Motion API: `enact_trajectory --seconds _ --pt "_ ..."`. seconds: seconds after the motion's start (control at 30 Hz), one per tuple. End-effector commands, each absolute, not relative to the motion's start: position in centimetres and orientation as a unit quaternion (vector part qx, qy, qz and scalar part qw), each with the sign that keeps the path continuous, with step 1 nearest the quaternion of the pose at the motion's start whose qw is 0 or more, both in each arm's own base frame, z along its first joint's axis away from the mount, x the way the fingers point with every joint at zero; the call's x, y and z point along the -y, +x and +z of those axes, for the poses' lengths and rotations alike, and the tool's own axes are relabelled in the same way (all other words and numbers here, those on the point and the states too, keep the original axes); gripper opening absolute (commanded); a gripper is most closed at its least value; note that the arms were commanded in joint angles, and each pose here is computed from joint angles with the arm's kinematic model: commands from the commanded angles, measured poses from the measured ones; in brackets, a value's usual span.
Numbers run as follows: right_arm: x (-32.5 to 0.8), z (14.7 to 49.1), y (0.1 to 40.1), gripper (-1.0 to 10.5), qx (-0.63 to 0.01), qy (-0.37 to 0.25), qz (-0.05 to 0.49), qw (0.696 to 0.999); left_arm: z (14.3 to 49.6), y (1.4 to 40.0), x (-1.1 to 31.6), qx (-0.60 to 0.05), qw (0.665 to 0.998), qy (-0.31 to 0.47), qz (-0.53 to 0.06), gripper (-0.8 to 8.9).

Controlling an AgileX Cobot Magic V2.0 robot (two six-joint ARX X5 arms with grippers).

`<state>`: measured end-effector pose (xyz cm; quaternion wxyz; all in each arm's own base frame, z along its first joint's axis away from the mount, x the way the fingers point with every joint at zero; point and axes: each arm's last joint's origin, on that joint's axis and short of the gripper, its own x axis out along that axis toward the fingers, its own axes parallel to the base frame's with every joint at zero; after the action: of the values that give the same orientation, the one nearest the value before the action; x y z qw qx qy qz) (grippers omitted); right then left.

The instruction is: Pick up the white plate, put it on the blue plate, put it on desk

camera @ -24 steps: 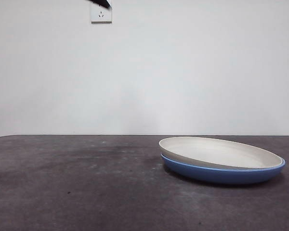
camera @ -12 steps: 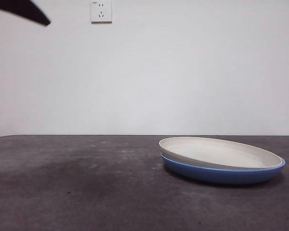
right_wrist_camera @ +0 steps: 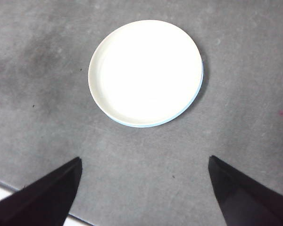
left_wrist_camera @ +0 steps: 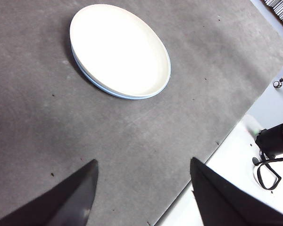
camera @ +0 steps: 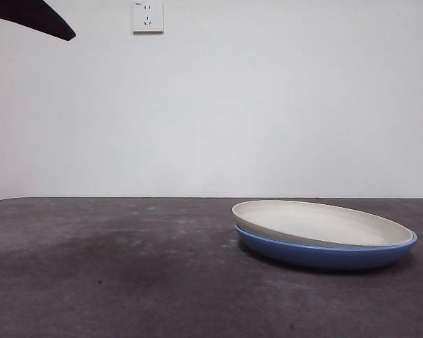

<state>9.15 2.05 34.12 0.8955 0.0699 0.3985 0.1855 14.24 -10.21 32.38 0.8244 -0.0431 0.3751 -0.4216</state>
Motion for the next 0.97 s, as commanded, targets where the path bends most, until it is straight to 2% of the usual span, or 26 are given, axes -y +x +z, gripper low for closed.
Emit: enact_trajectory --seconds 0.03,0.27,0.63,0.97 --pt "-2.3 34.1 10.9 4.3 -0.403 0.081 0.182 0.893 32.7 14.3 10.4 -0.367 0.824 -0.04 -0.43 3.12" --pt "-3.0 32.2 16.7 4.3 -0.443 0.081 0.175 0.875 32.7 14.3 10.4 -0.367 0.824 -0.039 -0.43 3.12" --pt "-3.3 26.3 25.5 4.2 -0.502 0.09 0.155 0.846 32.7 14.3 10.4 -0.366 0.824 -0.037 -0.431 3.12" --pt "-3.7 21.0 29.6 4.0 -0.544 0.094 0.148 0.82 32.7 14.3 10.4 -0.366 0.824 -0.037 -0.431 3.12"
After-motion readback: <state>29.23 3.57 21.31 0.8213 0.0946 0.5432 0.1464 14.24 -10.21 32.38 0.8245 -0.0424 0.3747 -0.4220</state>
